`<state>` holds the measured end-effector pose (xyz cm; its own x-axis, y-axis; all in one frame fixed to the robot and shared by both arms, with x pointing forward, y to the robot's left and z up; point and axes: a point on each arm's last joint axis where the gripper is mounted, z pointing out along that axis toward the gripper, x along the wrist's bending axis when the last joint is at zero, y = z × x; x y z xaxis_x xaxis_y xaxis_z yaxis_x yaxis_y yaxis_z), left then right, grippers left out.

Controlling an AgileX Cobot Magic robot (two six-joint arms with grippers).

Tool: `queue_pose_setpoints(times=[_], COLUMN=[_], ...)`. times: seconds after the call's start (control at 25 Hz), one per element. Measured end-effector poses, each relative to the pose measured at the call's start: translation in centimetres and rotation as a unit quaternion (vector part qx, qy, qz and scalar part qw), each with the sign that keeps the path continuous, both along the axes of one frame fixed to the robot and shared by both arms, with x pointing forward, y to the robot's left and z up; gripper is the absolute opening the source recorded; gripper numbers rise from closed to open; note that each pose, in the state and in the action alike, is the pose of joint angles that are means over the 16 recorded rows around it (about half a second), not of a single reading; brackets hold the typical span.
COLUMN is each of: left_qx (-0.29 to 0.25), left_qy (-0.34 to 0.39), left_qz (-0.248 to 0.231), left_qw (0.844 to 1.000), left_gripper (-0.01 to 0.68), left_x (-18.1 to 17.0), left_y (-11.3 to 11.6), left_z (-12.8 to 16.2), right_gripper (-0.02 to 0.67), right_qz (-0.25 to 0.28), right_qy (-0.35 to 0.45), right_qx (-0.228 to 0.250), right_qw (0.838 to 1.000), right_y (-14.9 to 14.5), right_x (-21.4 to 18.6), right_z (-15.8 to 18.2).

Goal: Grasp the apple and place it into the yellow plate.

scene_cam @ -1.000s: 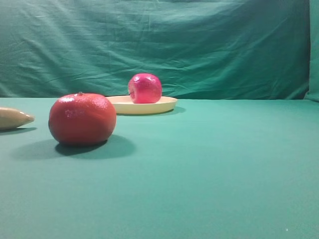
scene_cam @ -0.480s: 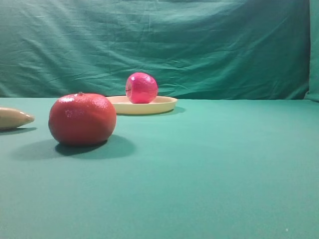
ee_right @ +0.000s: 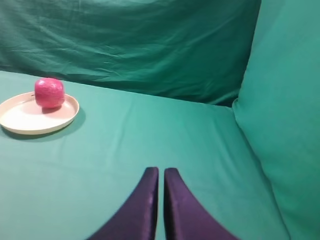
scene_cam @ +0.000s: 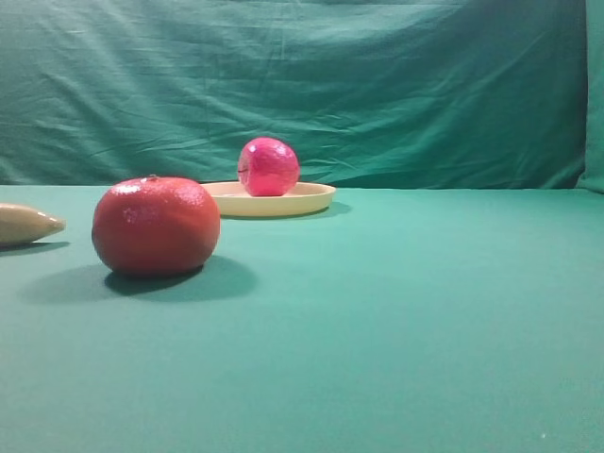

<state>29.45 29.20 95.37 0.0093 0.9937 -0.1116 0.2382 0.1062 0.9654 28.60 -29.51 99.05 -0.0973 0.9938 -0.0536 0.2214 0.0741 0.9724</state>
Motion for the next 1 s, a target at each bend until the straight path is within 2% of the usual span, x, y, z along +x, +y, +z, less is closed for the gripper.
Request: queue_pose_setpoints(times=[0.32, 1.0], left_qx=[0.000, 0.000], left_qy=[0.000, 0.000], left_qz=[0.000, 0.000], left_qw=[1.000, 1.000], left_gripper=[0.157, 0.157], left_x=[0.0, 0.0], left_y=[0.0, 0.0], left_z=[0.0, 0.0], right_gripper=[0.000, 0.000], right_qz=[0.001, 0.000], right_qy=[0.024, 0.035], right_qx=[0.009, 0.010], right_qw=[1.000, 0.999], right_y=[0.1, 0.1], right_x=[0.5, 0.5], right_z=[-4.0, -4.4])
